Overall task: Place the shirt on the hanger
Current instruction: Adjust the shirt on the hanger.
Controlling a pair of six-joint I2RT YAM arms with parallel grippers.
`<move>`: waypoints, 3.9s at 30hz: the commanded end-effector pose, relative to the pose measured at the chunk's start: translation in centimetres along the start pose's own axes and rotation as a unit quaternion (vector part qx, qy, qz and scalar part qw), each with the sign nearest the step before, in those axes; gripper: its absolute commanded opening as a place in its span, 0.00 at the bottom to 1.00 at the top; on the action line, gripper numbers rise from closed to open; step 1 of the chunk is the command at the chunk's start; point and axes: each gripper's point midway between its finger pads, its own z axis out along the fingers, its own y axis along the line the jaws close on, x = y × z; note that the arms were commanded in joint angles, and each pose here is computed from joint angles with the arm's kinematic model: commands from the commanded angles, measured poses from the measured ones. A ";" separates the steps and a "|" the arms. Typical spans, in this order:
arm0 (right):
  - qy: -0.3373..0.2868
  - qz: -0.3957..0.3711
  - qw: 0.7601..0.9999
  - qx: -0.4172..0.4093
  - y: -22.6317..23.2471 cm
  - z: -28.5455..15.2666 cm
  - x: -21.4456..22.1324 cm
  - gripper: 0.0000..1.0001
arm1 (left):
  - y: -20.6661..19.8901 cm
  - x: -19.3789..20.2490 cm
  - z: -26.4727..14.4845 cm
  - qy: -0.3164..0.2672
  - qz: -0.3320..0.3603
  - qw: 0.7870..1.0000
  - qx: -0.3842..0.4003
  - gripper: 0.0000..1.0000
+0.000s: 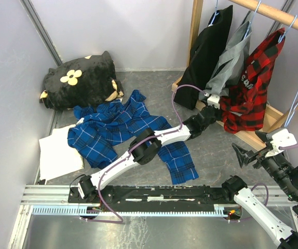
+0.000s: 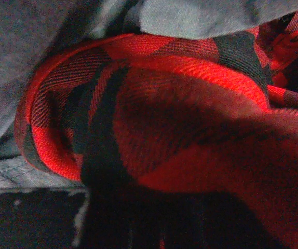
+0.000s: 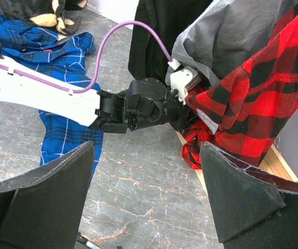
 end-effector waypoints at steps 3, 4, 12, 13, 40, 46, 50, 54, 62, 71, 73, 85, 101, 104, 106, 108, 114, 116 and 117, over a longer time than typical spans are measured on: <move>-0.006 -0.003 1.000 0.005 -0.2 0.0 -0.1 0.90 | 1.5 -2.2 -0.3 0.029 0.054 0.997 -0.035 0.36; -0.005 -0.003 1.000 0.006 -0.2 0.0 0.0 0.90 | 1.7 -1.9 -0.5 0.042 0.059 0.997 -0.039 0.40; -0.001 -0.002 1.000 0.001 0.0 0.3 0.2 0.90 | 2.6 -0.9 -1.9 0.089 0.074 0.992 -0.054 0.77; -0.001 -0.002 1.000 0.002 0.0 0.3 0.2 0.90 | 1.9 -1.9 -1.9 0.081 0.067 0.994 -0.041 0.79; 0.038 0.014 0.999 0.023 -0.4 1.5 1.9 0.90 | -3.5 -6.4 -19.5 0.065 -0.009 0.991 0.120 0.96; 0.091 0.062 0.993 0.037 0.0 3.0 4.0 0.86 | 0.0 -5.0 -25.3 0.096 -0.026 0.993 0.071 0.96; 0.112 0.094 0.988 0.048 0.4 4.5 5.2 0.83 | 2.5 -5.2 -28.3 0.129 -0.011 0.991 0.023 0.97; 0.138 0.134 0.980 0.044 1.6 6.9 7.1 0.72 | 4.7 -7.9 -30.7 0.148 0.018 0.989 -0.021 0.97; 0.199 0.195 0.959 0.053 4.3 12.7 11.7 0.68 | 10.3 -15.3 -35.6 0.135 0.012 0.986 -0.097 0.97; 0.206 0.194 0.940 0.191 5.8 17.0 19.3 0.55 | 14.4 -20.2 -41.4 0.119 0.075 0.974 -0.175 0.99; 0.176 0.217 0.928 0.246 4.7 17.4 21.0 0.49 | 15.0 -20.3 -42.1 0.120 0.086 0.972 -0.183 0.99; 0.068 0.209 0.884 0.412 0.4 17.0 27.8 0.46 | 15.3 -19.3 -43.0 0.134 0.105 0.970 -0.175 0.99; 0.177 0.276 0.839 0.435 -6.0 22.8 29.5 0.47 | 15.7 -19.7 -43.1 0.128 0.110 0.968 -0.186 0.99; 0.170 0.260 0.836 0.452 -7.9 22.8 28.4 0.47 | 15.8 -19.8 -43.1 0.126 0.112 0.968 -0.188 0.99; 0.167 0.278 0.834 0.447 -8.9 23.1 28.2 0.46 | 15.8 -19.7 -43.1 0.127 0.113 0.967 -0.188 0.99; 0.174 0.289 0.828 0.447 -9.8 23.5 28.0 0.45 | 15.8 -19.8 -43.1 0.126 0.113 0.967 -0.188 0.99; 0.238 0.201 0.824 0.473 -13.2 24.0 26.1 0.45 | 15.9 -20.1 -43.3 0.119 0.112 0.968 -0.191 1.00; 0.254 0.175 0.822 0.479 -14.4 23.9 26.0 0.45 | 15.9 -20.2 -43.3 0.117 0.112 0.968 -0.192 1.00; 0.261 0.166 0.820 0.482 -15.0 23.9 26.1 0.45 | 15.9 -20.2 -43.3 0.117 0.111 0.968 -0.191 1.00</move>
